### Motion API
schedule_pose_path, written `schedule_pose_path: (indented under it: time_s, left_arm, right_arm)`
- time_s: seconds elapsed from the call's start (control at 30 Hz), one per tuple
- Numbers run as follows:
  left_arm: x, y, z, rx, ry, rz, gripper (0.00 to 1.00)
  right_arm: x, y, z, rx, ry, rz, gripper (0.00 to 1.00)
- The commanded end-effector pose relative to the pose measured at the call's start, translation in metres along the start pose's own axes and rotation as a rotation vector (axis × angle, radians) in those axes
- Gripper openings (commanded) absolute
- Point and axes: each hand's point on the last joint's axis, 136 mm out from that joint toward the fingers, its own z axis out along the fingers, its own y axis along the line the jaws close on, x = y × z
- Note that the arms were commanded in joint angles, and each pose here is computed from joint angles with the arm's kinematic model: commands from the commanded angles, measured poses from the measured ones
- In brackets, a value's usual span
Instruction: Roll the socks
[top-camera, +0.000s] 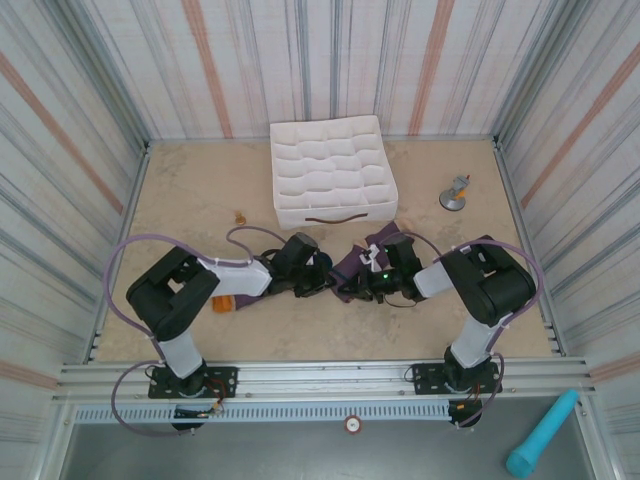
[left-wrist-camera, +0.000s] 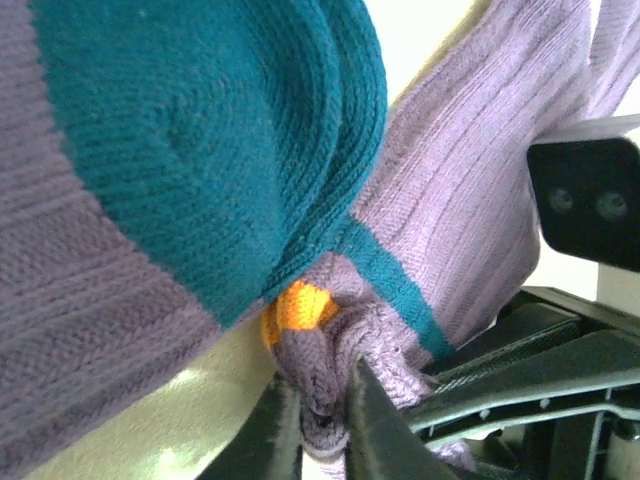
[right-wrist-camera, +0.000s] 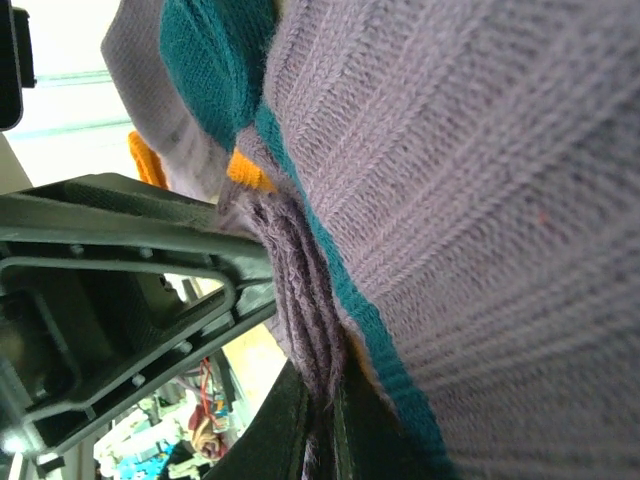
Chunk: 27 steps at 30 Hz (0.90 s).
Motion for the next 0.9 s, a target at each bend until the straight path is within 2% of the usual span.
schedule_pose_path:
  time_s: [0.0, 0.07, 0.23, 0.33, 0.53, 0.87]
  left_arm:
    - [0.010, 0.036, 0.003, -0.152, 0.027, -0.017, 0.04]
    - [0.010, 0.033, 0.000, -0.152, 0.033, -0.008, 0.00]
    - [0.011, 0.024, -0.004, -0.133, 0.077, -0.009, 0.00]
    - [0.012, 0.018, -0.004, -0.111, 0.122, -0.022, 0.00]
    - [0.005, 0.010, -0.010, -0.091, 0.177, -0.025, 0.00]
    - [0.003, 0.004, -0.014, -0.062, 0.241, -0.042, 0.00]
  right_arm:
    - [0.008, -0.033, -0.008, 0.117, -0.020, 0.084, 0.09]
    - [0.006, -0.028, -0.015, 0.137, -0.038, 0.046, 0.23]
    - [0.002, -0.009, -0.039, 0.242, -0.102, -0.102, 0.45]
    - [0.000, 0.002, -0.057, 0.317, -0.156, -0.197, 0.49]
    - [0.008, 0.023, -0.075, 0.555, -0.241, -0.517, 0.58]
    - [0.027, 0.045, -0.060, 0.830, -0.264, -0.956, 0.61]
